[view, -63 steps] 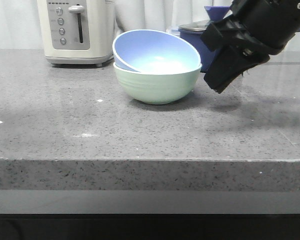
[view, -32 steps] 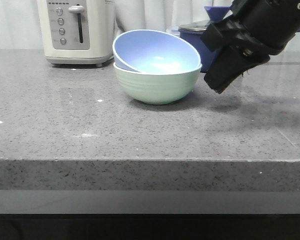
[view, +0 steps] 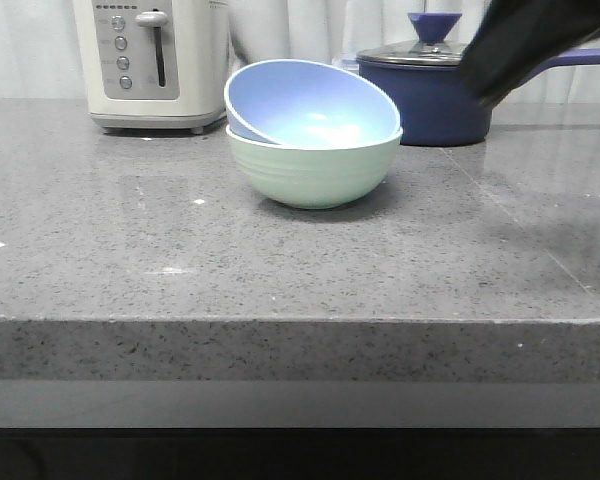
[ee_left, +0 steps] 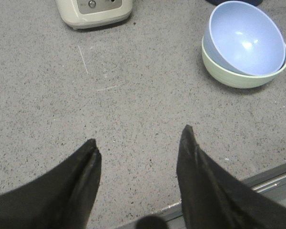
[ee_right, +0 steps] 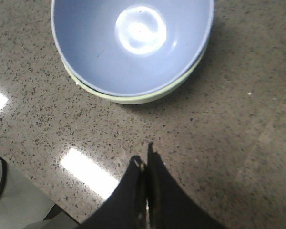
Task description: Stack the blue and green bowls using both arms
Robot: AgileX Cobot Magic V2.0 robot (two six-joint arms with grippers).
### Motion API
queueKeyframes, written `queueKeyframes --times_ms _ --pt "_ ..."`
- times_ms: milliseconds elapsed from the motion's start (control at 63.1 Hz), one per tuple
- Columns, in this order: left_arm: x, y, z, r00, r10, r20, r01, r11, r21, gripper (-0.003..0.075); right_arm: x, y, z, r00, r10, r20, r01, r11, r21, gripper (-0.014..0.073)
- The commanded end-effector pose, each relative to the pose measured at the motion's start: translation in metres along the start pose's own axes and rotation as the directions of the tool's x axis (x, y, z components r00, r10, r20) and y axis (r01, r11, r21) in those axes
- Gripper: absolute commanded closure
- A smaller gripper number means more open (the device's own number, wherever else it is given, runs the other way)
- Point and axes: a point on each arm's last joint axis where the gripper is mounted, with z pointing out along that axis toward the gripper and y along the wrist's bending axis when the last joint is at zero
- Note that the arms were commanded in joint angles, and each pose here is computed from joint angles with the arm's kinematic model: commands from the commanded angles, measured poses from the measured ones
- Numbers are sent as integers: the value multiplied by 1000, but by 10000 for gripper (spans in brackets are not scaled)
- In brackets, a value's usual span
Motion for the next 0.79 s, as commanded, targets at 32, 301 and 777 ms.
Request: queueKeyframes --times_ms 32,301,777 --pt "-14 -1 -6 993 -15 120 12 1000 20 353 -5 5 -47 993 13 114 -21 997 70 658" --pt "-17 -2 -6 989 -15 147 12 1000 25 353 18 6 -102 986 67 150 -96 977 191 658" --pt "-17 -2 -6 989 -15 149 12 1000 25 353 61 15 -143 945 27 327 -88 981 172 658"
